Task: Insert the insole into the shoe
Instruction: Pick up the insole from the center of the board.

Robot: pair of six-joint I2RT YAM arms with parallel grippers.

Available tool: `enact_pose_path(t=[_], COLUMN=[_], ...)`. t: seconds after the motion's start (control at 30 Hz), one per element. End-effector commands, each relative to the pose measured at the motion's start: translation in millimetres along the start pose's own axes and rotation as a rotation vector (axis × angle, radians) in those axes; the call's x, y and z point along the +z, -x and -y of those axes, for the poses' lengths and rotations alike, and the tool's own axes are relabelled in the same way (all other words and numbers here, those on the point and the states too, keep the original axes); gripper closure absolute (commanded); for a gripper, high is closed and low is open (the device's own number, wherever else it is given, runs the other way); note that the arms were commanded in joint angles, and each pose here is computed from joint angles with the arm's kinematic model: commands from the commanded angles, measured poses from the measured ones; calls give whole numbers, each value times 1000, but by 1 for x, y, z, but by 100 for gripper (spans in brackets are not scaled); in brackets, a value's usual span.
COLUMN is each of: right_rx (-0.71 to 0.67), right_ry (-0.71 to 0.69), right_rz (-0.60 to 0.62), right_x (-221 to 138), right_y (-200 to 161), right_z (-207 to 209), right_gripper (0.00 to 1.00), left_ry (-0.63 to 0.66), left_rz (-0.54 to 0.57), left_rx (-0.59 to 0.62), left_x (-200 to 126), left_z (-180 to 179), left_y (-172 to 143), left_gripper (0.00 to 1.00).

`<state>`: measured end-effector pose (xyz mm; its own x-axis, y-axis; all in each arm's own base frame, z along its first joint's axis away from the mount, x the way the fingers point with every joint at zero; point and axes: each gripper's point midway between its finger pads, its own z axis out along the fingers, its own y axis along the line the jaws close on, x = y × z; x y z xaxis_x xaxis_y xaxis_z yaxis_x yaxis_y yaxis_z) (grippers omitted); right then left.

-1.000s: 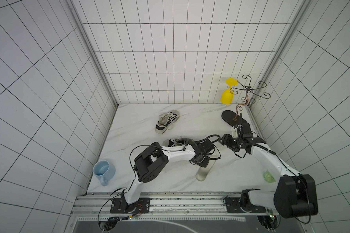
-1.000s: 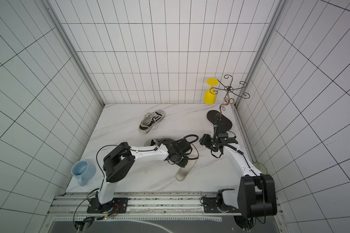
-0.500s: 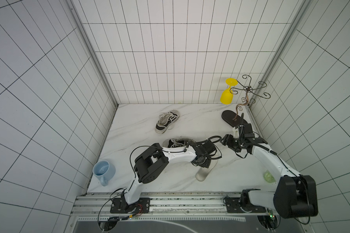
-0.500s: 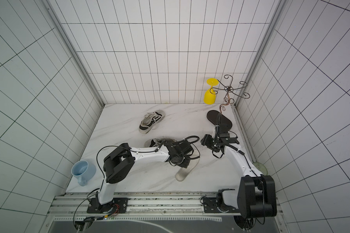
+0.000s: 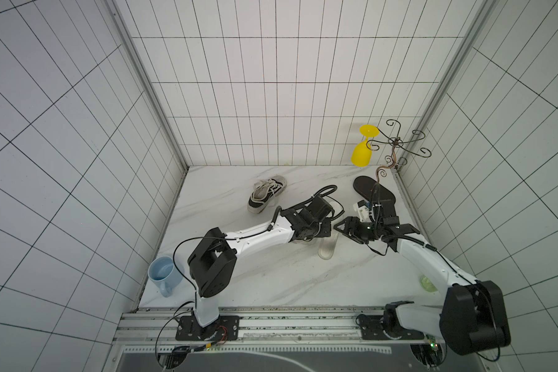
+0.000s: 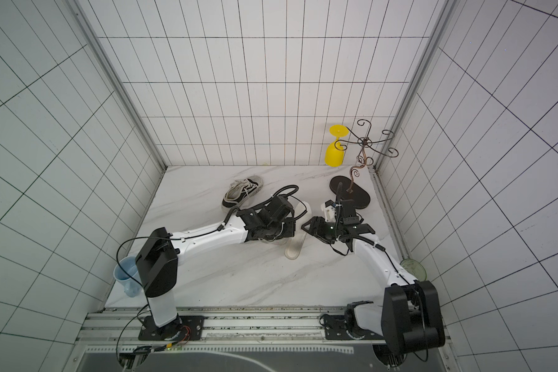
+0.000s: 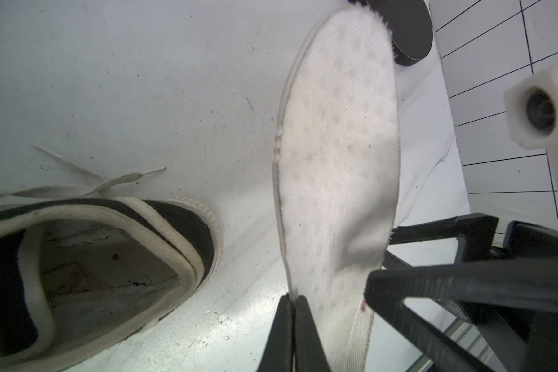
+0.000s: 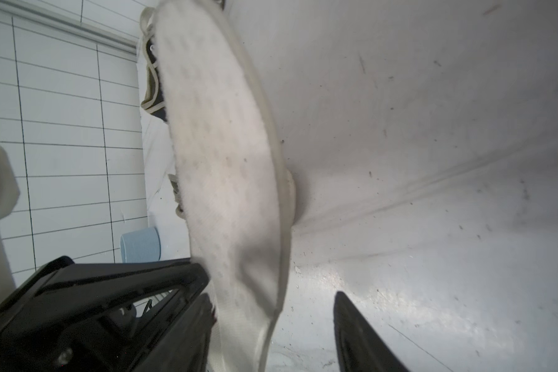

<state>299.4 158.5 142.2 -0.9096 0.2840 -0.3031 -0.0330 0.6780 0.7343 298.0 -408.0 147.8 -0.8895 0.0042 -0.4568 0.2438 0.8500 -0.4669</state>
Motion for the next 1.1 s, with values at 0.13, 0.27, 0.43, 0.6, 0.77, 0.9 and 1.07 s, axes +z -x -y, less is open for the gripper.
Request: enact_pose_path(t=[0.13, 0.27, 0.43, 0.6, 0.77, 0.9, 1.07], right_rx=[10, -39, -214, -415, -546, -598, -641], right_ry=[64, 48, -30, -49, -26, 10, 28], right_rz=[-1, 11, -24, -167, -258, -282, -302], right_x=[15, 13, 10, 17, 22, 18, 12], right_y=[-9, -4, 6, -19, -42, -51, -61], right_z=[-8, -2, -1, -11, -26, -40, -49], right_gripper=[87, 100, 100, 100, 100, 100, 100], left_ry=[-77, -122, -204, -159, -222, -212, -185], left_rz=[86, 84, 35, -13, -65, -130, -192], left_rx=[-81, -48, 181, 529, 737, 797, 821], left_x=[-19, -25, -42, -66, -76, -76, -64], left_z=[4, 2, 5, -22, -26, -34, -42], left_y=[30, 37, 40, 40, 33, 30, 30], left_gripper=[100, 100, 58, 49, 48, 48, 48])
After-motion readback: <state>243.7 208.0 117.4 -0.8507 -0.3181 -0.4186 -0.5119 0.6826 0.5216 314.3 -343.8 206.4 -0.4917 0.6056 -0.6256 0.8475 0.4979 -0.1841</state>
